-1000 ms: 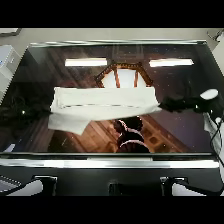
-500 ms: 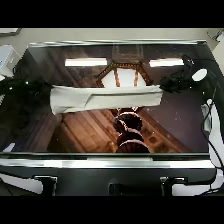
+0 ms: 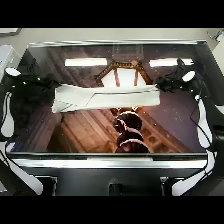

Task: Fold the clothes and pants, and hang the long-sleeved shirts on hangers.

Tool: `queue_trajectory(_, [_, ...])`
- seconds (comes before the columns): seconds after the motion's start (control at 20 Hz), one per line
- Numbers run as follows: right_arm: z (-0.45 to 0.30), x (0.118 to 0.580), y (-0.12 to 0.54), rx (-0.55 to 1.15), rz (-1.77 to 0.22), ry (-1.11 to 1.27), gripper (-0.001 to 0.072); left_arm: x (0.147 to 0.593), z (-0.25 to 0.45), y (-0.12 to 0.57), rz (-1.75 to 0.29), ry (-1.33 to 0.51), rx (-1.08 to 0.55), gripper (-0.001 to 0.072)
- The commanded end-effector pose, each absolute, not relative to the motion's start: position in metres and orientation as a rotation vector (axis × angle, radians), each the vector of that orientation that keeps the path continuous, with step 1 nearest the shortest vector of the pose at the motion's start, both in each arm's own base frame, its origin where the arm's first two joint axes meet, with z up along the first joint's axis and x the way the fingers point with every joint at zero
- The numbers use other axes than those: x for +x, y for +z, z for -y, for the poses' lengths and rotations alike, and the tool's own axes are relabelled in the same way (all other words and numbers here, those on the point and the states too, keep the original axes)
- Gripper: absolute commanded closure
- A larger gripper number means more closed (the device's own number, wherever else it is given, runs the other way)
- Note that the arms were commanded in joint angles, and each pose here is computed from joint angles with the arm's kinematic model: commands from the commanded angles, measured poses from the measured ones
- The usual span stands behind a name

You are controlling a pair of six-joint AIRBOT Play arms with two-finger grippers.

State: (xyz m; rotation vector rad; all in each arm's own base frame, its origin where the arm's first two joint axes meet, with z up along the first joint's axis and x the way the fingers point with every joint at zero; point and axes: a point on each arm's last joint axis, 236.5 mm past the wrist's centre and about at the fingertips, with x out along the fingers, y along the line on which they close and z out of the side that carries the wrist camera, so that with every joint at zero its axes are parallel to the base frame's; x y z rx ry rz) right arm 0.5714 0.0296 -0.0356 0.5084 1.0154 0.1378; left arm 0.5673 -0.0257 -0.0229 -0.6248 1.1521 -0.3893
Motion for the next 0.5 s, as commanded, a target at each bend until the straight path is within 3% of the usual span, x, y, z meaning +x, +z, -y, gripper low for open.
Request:
queue_trajectory(0.0, [-0.035,0.581,-0.067,0.582,-1.034,0.13,0.0664,0.573,0.026,-0.058,-1.187,-0.36,-0.631,0.0691])
queue_trajectory(0.05, [-0.035,0.583,-0.072,0.597,-1.032,0.125,0.0594,0.577,0.025,-0.064,-1.179,-0.35,-0.634,0.066])
queue_trajectory(0.1, [-0.036,0.584,-0.073,0.608,-1.027,0.124,0.0514,0.582,0.023,-0.065,-1.16,-0.337,-0.634,0.0509])
queue_trajectory(0.15, [-0.035,0.586,-0.072,0.61,-1.021,0.122,0.0487,0.588,0.021,-0.063,-1.136,-0.325,-0.632,0.0334])
queue_trajectory(0.2, [-0.034,0.586,-0.069,0.61,-1.017,0.122,0.0388,0.592,0.02,-0.059,-1.119,-0.323,-0.627,0.0248])
queue_trajectory(0.25, [-0.03,0.585,-0.064,0.607,-1.022,0.125,0.0312,0.595,0.018,-0.052,-1.102,-0.325,-0.618,0.0242])
queue_trajectory(0.3, [-0.025,0.585,-0.057,0.618,-1.029,0.119,0.0281,0.597,0.015,-0.044,-1.093,-0.327,-0.599,0.0225])
queue_trajectory(0.35, [-0.016,0.585,-0.048,0.643,-1.029,0.101,0.0254,0.597,0.01,-0.036,-1.089,-0.318,-0.572,0.0159])
queue_trajectory(0.45, [0.009,0.585,-0.029,0.712,-1.027,0.057,0.023,0.589,-0.004,-0.021,-1.11,-0.263,-0.536,0.0159])
